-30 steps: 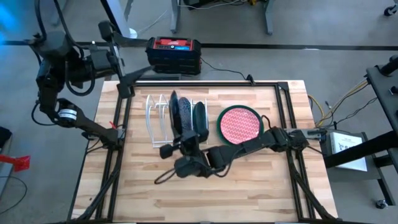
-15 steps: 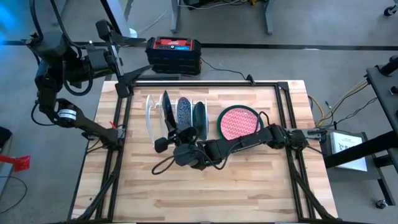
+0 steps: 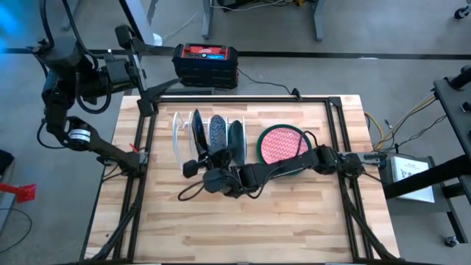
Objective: Sort dishes
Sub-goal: Put the green patterned plate into the dish rack
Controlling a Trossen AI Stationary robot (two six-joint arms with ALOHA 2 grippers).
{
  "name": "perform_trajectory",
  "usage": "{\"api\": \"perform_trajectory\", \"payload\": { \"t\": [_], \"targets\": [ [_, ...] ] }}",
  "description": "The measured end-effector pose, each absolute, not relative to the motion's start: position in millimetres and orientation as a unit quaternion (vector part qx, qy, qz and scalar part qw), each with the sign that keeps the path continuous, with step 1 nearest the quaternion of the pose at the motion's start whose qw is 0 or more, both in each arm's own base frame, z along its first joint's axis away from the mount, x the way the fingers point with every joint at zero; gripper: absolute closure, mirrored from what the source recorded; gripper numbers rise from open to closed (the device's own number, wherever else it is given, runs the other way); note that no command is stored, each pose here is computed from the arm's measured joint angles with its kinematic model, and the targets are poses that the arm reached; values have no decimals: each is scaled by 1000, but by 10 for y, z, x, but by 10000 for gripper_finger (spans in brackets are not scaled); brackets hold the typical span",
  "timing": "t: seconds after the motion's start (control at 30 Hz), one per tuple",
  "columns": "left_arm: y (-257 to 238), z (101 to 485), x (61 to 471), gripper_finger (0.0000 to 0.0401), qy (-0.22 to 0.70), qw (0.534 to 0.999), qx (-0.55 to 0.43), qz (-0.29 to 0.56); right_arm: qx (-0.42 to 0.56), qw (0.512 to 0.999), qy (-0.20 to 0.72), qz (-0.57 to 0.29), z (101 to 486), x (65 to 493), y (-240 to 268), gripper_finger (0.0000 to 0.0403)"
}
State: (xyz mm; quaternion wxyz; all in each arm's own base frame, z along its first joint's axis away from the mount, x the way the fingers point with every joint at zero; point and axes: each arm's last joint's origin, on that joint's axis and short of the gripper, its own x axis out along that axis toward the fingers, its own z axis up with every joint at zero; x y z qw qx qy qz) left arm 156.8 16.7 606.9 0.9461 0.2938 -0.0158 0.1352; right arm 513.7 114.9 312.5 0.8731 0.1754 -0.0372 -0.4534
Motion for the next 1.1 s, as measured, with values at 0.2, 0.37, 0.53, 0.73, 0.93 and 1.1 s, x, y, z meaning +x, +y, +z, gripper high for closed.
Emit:
{"api": "perform_trajectory", "payload": {
  "t": [0.2,0.37,0.53,0.73,0.93,1.1],
  "targets": [
    [167,6067,1567,105,-15,947,293,135,183,871,-39,-454,3031,5161,1101,395],
    [167,6066,1568,105,-15,947,292,135,188,868,-40,-457,2992,5168,1072,395],
    [167,6066,1569,105,-15,947,292,135,194,865,-38,-461,2894,5173,1046,395],
    [167,6058,1578,105,-12,947,292,134,199,861,-35,-468,2757,5181,988,395],
    [168,6057,1579,105,-12,947,292,134,196,860,-31,-470,2687,5188,949,395],
    [168,6057,1582,105,-12,947,292,134,201,860,-27,-468,2626,5191,924,395]
  ]
}}
